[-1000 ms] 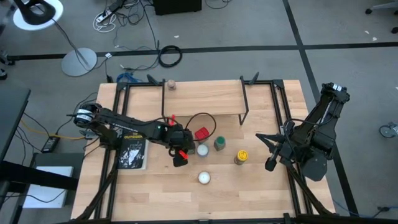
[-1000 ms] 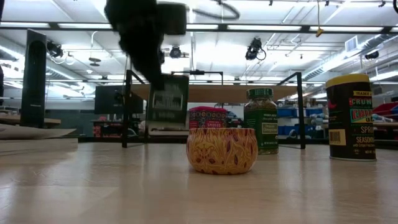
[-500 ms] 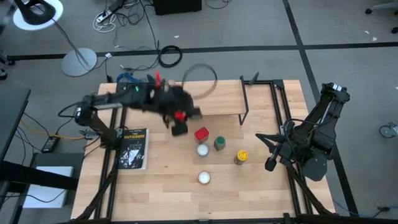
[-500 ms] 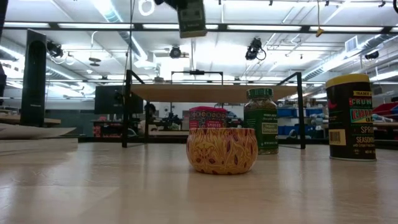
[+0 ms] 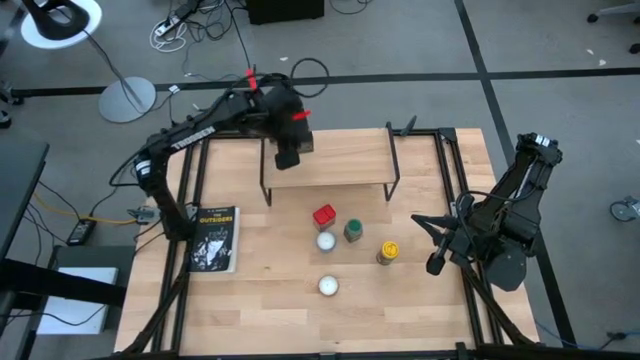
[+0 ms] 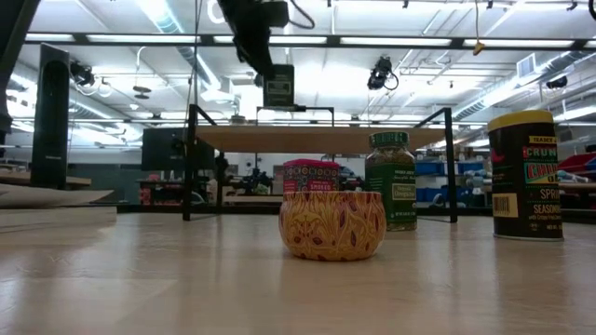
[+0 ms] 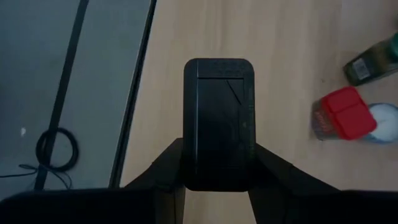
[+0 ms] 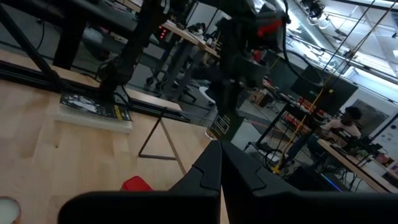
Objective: Shelf spices
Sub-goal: Put the black seasoning can on the shelf
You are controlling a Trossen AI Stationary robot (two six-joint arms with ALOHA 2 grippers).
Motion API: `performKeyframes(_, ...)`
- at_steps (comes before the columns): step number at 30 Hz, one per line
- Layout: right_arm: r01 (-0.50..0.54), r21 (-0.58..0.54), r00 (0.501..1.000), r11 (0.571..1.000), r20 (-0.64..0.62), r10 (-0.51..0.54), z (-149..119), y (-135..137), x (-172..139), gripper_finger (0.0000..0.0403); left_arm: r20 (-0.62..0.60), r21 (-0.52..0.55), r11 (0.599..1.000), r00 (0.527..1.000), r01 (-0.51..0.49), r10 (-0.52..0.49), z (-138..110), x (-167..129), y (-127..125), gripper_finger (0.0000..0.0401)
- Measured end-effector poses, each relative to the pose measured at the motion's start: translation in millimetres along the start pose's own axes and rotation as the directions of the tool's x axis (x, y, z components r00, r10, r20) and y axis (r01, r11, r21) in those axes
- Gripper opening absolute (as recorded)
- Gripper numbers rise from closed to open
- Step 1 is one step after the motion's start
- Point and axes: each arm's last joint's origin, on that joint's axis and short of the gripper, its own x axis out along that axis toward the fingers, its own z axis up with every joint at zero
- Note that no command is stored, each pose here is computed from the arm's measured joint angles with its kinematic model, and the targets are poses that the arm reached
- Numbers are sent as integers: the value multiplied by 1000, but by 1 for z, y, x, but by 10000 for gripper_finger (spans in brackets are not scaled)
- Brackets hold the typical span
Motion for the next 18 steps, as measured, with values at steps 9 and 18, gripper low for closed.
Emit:
performKeyframes(9, 0, 4, 1000, 1000, 0, 0, 0, 0, 0, 4, -10, 19, 999, 1000, 26, -26, -7, 18, 33, 122)
performKeyframes(18, -9, -4, 1000, 1000, 0, 9, 0, 0, 0, 6, -33, 20, 1000, 999, 22, -22, -14, 24, 51, 122)
